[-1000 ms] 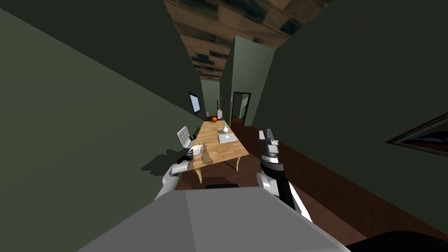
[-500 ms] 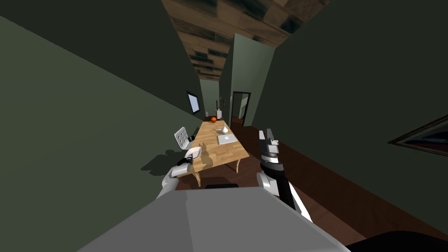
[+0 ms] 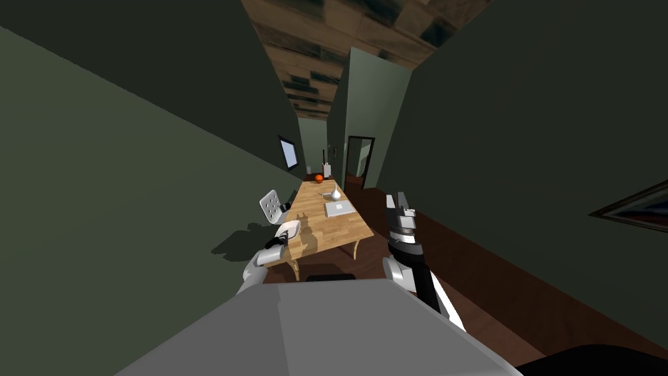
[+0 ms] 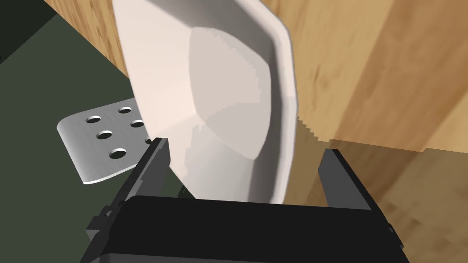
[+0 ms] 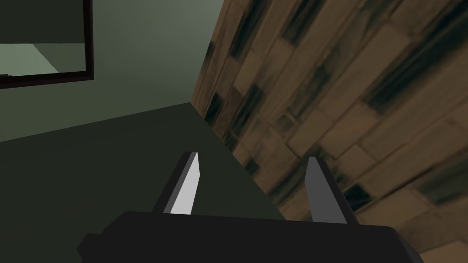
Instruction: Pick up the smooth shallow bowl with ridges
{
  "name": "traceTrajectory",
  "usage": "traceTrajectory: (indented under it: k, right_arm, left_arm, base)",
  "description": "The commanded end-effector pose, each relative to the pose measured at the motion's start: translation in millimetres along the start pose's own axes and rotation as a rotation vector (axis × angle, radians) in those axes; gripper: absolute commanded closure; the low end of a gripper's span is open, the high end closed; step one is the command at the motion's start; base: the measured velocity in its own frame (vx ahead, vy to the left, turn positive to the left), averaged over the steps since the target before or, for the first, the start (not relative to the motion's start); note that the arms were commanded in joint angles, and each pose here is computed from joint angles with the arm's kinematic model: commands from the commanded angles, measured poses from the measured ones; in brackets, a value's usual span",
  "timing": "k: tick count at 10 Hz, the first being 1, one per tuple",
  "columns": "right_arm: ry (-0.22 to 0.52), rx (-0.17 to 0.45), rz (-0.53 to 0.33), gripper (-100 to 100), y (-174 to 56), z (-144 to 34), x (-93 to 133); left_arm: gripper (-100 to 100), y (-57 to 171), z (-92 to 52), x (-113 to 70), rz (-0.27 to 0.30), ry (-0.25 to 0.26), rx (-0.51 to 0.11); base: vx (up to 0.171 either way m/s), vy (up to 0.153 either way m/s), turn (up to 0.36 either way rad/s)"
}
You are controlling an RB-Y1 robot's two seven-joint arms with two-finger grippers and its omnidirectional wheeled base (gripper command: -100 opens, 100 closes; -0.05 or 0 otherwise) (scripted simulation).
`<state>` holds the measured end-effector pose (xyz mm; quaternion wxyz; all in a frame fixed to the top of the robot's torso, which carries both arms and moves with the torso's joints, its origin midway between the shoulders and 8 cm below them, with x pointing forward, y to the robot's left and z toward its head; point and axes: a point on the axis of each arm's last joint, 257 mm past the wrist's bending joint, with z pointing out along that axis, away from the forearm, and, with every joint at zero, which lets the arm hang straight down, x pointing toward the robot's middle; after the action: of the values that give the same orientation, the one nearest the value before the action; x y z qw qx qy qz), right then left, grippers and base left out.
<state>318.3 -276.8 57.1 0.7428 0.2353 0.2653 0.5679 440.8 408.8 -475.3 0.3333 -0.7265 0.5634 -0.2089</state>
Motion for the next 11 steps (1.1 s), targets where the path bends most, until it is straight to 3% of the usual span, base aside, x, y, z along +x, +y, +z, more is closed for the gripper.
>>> traceTrajectory:
  k: [1, 5, 6, 7, 10, 11]
  right_arm:
    - [0.0, 0.0, 0.0, 0, 0, 0.0, 0]
    - [0.0, 0.0, 0.0, 0, 0, 0.0, 0]
    - [0.0, 0.0, 0.0, 0, 0, 0.0, 0]
    - [0.0, 0.0, 0.0, 0, 0, 0.0, 0]
    - [0.0, 0.0, 0.0, 0, 0, 0.0, 0]
    - [0.0, 0.0, 0.0, 0, 0, 0.0, 0]
  left_arm:
    - [100, 0, 0.0, 0.0, 0.0, 0.0, 0.0]
    - [100, 6, 0.0, -0.2, 0.001, -0.001, -0.013]
    - [0, 5, 0.0, -0.1, 0.0, 0.0, -0.013]
    - [100, -5, -2.7, -2.5, -0.001, -0.002, -0.002]
    - [100, -9, -3.8, -4.3, -0.002, -0.002, 0.001]
    - [0, -9, -4.0, -4.3, -0.002, -0.002, -0.001]
  base:
    - [0.0, 0.0, 0.0]
    - [0.0, 0.0, 0.0]
    - [0.0, 0.0, 0.0]
    - [-0.033, -0.019, -0.01]
    - [-0.051, -0.021, -0.005]
    - [-0.006, -0.003, 0.001]
